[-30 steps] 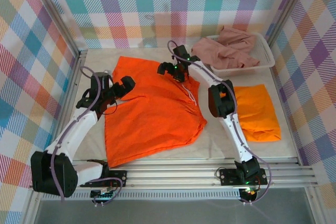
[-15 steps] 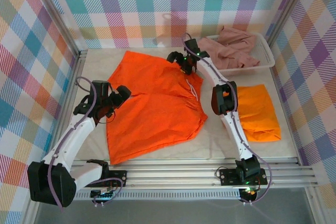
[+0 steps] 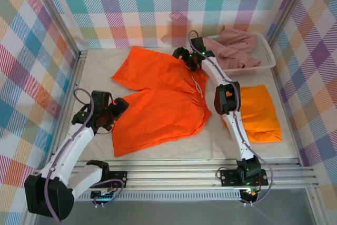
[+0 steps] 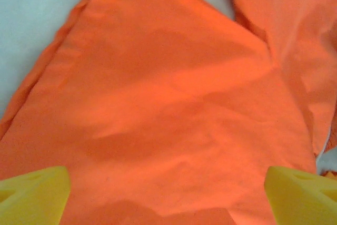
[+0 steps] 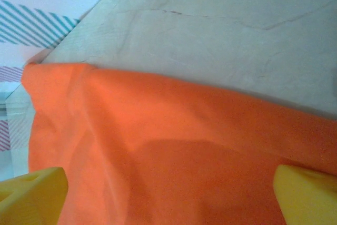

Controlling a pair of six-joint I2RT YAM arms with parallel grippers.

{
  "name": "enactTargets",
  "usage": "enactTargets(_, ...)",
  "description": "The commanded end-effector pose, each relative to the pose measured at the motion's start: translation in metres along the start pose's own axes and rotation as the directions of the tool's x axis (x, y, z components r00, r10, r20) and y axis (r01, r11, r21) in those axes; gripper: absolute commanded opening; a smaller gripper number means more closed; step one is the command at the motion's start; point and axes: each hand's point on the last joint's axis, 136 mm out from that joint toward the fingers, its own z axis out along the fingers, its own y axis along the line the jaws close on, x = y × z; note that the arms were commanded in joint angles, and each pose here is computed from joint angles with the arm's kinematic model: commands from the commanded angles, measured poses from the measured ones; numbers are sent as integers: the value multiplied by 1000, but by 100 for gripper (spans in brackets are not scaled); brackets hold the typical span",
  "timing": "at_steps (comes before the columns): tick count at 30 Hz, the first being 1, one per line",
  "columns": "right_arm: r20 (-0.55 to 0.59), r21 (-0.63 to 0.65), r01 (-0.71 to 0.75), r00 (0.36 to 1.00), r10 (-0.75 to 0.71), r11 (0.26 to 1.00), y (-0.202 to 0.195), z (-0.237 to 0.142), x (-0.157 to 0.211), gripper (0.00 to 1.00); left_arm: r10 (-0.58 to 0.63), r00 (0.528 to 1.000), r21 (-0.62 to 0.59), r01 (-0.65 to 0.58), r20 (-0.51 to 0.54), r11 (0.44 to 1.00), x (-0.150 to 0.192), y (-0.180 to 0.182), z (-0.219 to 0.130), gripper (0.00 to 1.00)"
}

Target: Fold and stack the shorts

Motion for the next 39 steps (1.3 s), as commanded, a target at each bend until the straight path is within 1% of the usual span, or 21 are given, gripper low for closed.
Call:
enactTargets(1,77,-143,156,986,-146,977,76,-46,-15,100,-109,994,-171,108,0,979,18,50,-5,90)
enactTargets(5,125,-221,217,973,-193,951,126,-90,-13,100,-192,981,-248,180,-27,952,40,77,-8,86)
enactTargets(9,156,-255,256,963,-222,932,155,-133,-6,99,-190,982,-354,173,-13,919,56,103,-20,80)
enactTargets(12,179,-269,287,953,-245,919,171,-166,3,100,-217,976,-421,185,-28,888,71,123,-24,78)
enactTargets(14,189,-257,298,949,-254,919,169,-181,11,99,-248,968,-449,200,-49,871,82,133,-22,76)
enactTargets(17,218,-269,303,944,-248,914,170,-208,23,99,-261,964,-494,208,-41,844,89,148,-20,73)
enactTargets(19,229,-268,309,940,-252,913,165,-222,31,99,-270,962,-508,212,-41,835,92,152,-18,72)
enactTargets(21,236,-244,317,936,-261,917,157,-235,39,100,-272,961,-505,210,-51,837,94,151,-11,71)
enactTargets(24,220,-205,316,937,-271,926,137,-248,55,99,-282,956,-509,204,-80,836,99,147,-1,68)
enactTargets(28,214,-142,298,940,-265,944,104,-262,77,99,-284,955,-549,189,-92,814,103,151,6,63)
enactTargets(31,203,-99,260,950,-237,960,75,-265,92,100,-290,952,-558,191,-95,808,107,154,13,58)
enactTargets(35,148,-59,212,968,-201,975,42,-262,115,99,-290,952,-568,188,-94,801,108,156,20,53)
enactTargets(39,110,-14,174,979,-171,985,13,-263,136,100,-274,958,-559,181,-87,809,106,155,26,42)
